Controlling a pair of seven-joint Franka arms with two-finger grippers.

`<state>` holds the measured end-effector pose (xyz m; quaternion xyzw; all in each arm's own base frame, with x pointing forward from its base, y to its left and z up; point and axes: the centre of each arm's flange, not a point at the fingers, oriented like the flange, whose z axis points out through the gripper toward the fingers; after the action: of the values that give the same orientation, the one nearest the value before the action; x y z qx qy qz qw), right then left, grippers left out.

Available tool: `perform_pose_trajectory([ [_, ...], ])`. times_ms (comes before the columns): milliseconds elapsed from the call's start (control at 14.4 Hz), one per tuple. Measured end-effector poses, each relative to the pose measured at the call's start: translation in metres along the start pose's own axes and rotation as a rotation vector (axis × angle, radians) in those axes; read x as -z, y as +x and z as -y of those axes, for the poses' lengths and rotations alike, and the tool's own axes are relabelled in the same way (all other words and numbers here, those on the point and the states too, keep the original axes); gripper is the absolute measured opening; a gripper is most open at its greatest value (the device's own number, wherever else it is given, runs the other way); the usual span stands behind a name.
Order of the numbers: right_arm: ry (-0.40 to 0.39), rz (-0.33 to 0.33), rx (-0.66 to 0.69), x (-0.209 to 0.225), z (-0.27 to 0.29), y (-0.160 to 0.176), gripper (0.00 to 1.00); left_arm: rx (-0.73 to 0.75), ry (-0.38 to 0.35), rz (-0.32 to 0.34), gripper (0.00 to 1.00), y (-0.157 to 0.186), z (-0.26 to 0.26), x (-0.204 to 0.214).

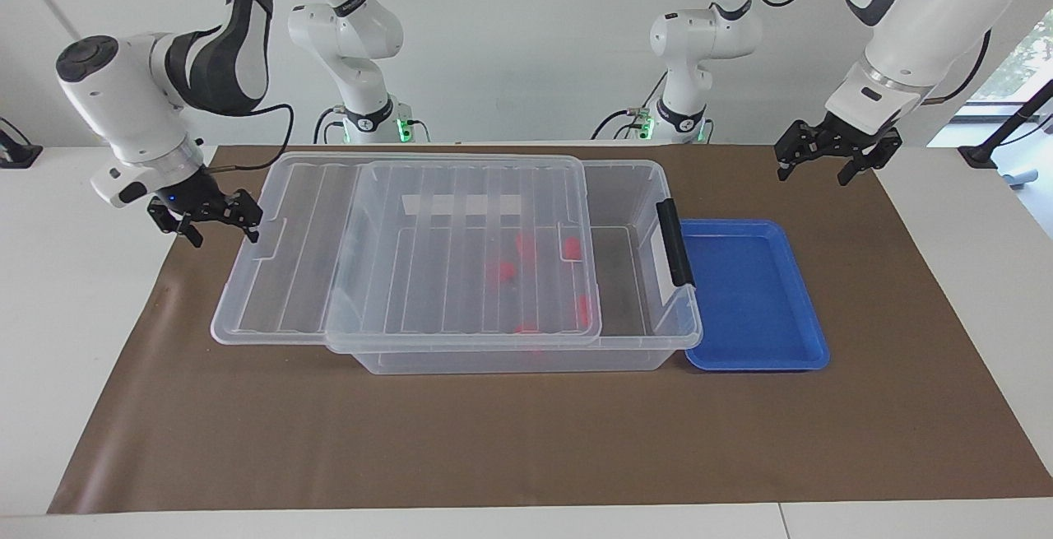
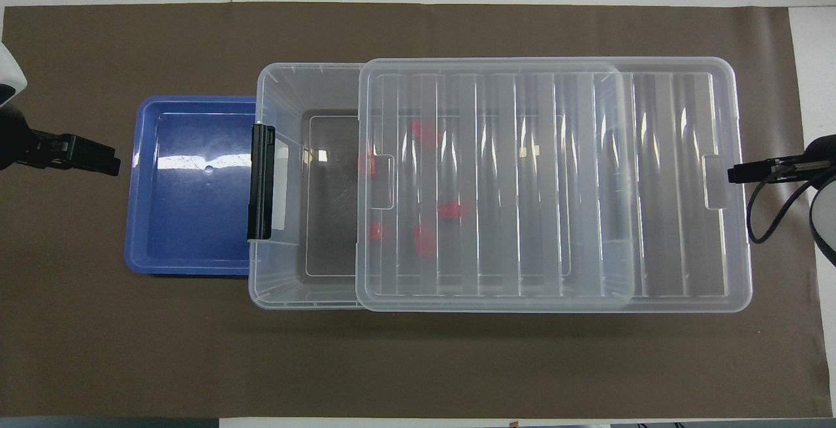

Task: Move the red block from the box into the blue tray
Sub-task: 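Slide the clear lid away from the blue tray with the right gripper, then reach the left gripper into the box toward a red block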

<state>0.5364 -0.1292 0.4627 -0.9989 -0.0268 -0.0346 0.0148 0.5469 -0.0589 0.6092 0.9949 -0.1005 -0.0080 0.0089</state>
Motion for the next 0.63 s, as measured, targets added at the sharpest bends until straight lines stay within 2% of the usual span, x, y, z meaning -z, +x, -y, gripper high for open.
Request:
perform_pose_trajectory([
  [279,-0.011,-0.023,0.035,0.003,-0.021,-0.004,1.0,-0.065,0.002,-0.054,1.0,0.01,-0.061,-0.003],
  [627,-0.061,-0.036,0.061,0.006,-0.029,-0.003,1.0,-0.027,-0.012,-0.095,1.0,0.011,-0.151,-0.038],
])
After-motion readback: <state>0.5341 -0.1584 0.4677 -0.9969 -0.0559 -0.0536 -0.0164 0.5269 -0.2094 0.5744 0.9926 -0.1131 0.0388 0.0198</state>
